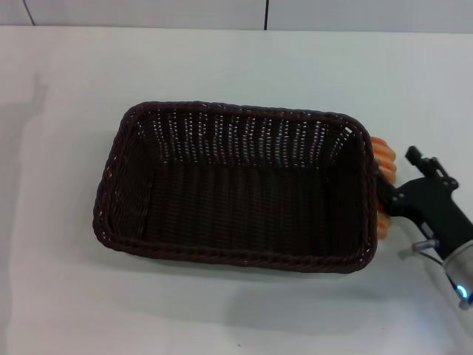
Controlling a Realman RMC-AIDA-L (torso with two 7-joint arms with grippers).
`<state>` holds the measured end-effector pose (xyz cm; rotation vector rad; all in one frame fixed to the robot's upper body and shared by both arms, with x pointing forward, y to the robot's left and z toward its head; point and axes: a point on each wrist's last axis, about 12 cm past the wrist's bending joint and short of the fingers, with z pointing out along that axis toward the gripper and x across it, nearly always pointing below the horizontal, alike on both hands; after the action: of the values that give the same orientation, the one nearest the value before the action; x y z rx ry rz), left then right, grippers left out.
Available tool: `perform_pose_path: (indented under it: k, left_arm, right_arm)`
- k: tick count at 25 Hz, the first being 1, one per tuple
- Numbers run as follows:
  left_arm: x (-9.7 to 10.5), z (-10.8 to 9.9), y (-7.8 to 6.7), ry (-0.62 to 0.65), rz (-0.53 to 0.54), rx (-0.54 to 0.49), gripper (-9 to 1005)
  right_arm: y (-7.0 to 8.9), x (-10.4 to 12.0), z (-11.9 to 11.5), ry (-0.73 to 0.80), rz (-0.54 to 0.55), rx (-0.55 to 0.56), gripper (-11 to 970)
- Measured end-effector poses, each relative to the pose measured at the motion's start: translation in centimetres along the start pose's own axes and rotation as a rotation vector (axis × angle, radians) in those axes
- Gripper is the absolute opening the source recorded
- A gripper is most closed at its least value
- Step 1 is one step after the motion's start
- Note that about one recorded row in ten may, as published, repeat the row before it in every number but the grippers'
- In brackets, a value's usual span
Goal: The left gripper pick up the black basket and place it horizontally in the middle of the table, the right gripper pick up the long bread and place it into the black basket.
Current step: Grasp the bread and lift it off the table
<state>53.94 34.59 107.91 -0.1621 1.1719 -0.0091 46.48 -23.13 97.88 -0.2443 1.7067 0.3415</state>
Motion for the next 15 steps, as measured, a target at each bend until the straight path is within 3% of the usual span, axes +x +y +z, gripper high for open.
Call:
perform_pose_path:
  k: [15]
  left_arm:
    - [0.02, 0.05, -0.53, -0.003, 0.013, 0.026, 764]
  right_arm:
    - [0.46, 0.57, 1.00, 0.088, -0.001, -0.028, 695]
